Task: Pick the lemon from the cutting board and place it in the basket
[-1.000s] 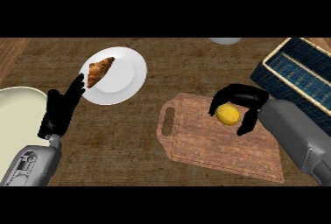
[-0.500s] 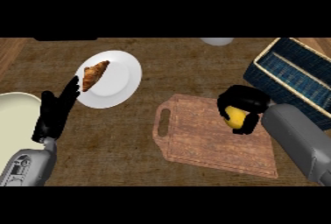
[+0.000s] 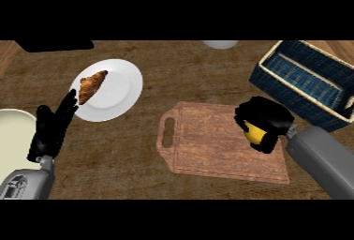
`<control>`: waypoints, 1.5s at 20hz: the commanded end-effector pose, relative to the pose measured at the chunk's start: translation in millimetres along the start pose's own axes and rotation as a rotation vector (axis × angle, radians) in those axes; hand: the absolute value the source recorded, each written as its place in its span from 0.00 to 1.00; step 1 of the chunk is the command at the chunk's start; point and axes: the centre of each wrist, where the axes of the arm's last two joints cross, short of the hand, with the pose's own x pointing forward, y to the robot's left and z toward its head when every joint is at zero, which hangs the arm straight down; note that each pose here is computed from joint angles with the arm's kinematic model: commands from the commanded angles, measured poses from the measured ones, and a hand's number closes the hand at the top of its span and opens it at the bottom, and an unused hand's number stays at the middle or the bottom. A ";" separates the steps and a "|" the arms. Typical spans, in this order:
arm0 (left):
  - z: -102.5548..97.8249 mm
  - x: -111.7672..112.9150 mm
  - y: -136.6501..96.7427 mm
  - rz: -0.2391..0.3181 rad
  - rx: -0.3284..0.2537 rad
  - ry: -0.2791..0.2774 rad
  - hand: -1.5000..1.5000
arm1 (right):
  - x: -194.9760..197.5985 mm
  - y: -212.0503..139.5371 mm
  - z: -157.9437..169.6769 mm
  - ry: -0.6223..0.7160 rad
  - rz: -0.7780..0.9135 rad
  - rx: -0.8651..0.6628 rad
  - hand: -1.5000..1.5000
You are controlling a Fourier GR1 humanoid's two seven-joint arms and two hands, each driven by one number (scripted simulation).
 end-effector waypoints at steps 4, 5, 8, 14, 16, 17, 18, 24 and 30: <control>1.9 -4.2 23.1 0.001 0.025 -0.003 0.50 | 49.6 -31.8 27.2 -0.032 -0.261 -0.095 1.00; 4.0 -5.4 5.6 -0.005 0.019 -0.005 0.50 | 49.6 -40.0 34.9 -0.016 -0.313 -0.135 1.00; 3.2 -6.3 9.7 0.005 0.022 0.000 0.50 | 61.4 -67.2 48.8 -0.084 -0.456 -0.244 1.00; 10.2 0.4 4.2 0.006 0.015 -0.021 0.50 | 68.6 -140.0 102.8 -0.062 -0.588 -0.444 1.00; 2.9 0.8 14.5 0.001 0.030 -0.018 0.50 | 80.7 -176.2 120.2 -0.050 -0.555 -0.492 1.00; 5.0 -3.5 5.7 0.009 -0.007 -0.014 0.50 | 76.4 -185.5 137.1 -0.028 -0.563 -0.497 1.00; 7.5 -0.8 9.1 -0.015 0.001 -0.020 0.50 | 86.2 -199.1 142.7 -0.021 -0.566 -0.517 1.00; 1.0 13.0 -16.8 -0.003 -0.047 -0.021 0.50 | 101.3 -272.0 191.4 0.081 -0.629 -0.587 1.00; -5.8 18.0 -26.8 0.001 -0.074 -0.057 0.50 | 92.7 -342.1 230.3 0.249 -0.580 -0.666 1.00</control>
